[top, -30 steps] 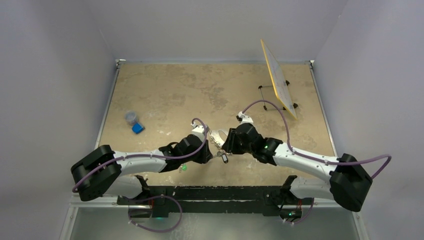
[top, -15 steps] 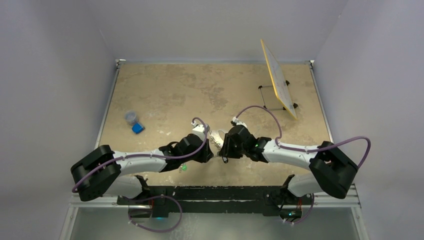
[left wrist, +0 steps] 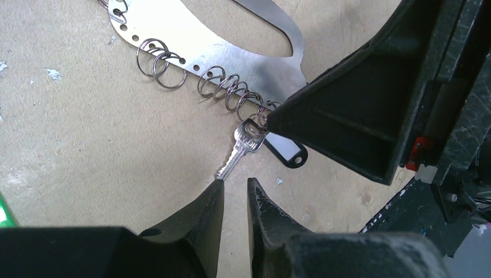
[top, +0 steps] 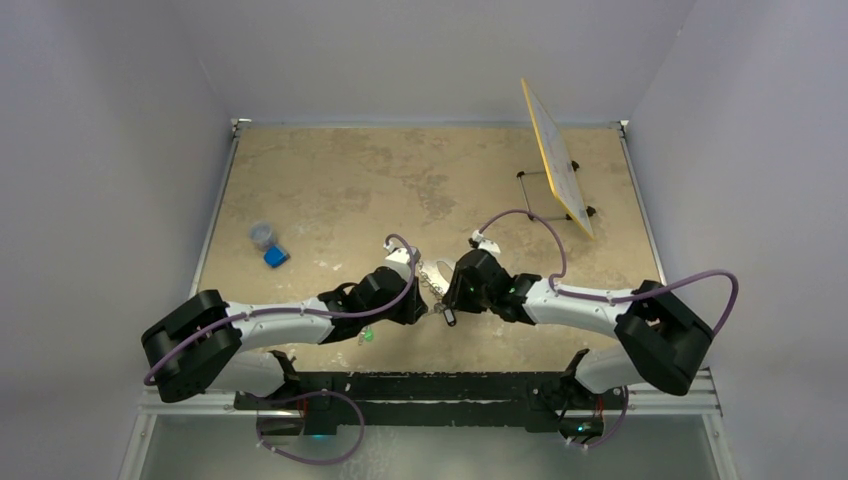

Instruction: Remove the keys from the keyring

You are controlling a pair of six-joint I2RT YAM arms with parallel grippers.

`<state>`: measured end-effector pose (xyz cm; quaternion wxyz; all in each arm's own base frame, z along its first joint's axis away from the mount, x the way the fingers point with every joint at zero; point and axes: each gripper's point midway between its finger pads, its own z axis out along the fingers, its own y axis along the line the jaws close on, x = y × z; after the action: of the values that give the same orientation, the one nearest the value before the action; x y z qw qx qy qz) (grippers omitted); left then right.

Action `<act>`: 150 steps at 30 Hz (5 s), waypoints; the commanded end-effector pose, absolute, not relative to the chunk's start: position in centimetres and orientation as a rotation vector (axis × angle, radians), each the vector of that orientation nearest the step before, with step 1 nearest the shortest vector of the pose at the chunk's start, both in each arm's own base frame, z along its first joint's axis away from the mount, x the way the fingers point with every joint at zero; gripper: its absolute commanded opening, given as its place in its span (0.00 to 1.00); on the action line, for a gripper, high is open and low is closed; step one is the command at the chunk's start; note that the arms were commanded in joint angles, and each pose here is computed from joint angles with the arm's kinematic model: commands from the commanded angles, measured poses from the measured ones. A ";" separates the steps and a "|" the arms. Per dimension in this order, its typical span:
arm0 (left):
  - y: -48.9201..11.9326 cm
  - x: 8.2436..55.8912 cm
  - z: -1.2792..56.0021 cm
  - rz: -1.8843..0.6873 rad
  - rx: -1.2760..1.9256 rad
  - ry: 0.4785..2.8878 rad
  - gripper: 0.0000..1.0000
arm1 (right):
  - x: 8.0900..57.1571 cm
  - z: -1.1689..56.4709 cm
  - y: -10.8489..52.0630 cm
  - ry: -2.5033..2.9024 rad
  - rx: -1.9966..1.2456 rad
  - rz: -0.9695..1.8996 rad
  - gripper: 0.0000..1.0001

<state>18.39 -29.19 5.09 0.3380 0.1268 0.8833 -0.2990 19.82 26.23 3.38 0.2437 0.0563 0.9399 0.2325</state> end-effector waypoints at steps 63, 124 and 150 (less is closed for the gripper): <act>-32.1 20.9 6.9 -0.724 0.396 2.164 0.20 | 25.1 8.0 28.2 2.418 -0.174 0.644 0.00; -35.4 24.2 6.2 -0.561 0.431 2.151 0.54 | 27.5 5.8 24.6 2.365 -0.128 0.537 0.00; -33.1 23.2 -0.9 -0.134 0.477 2.340 0.17 | 28.3 6.3 23.5 2.332 -0.068 0.576 0.00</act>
<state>24.88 -36.21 2.43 0.4187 0.1656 0.8827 -0.1343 27.25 22.35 3.85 0.3256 -0.0214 0.9265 0.1872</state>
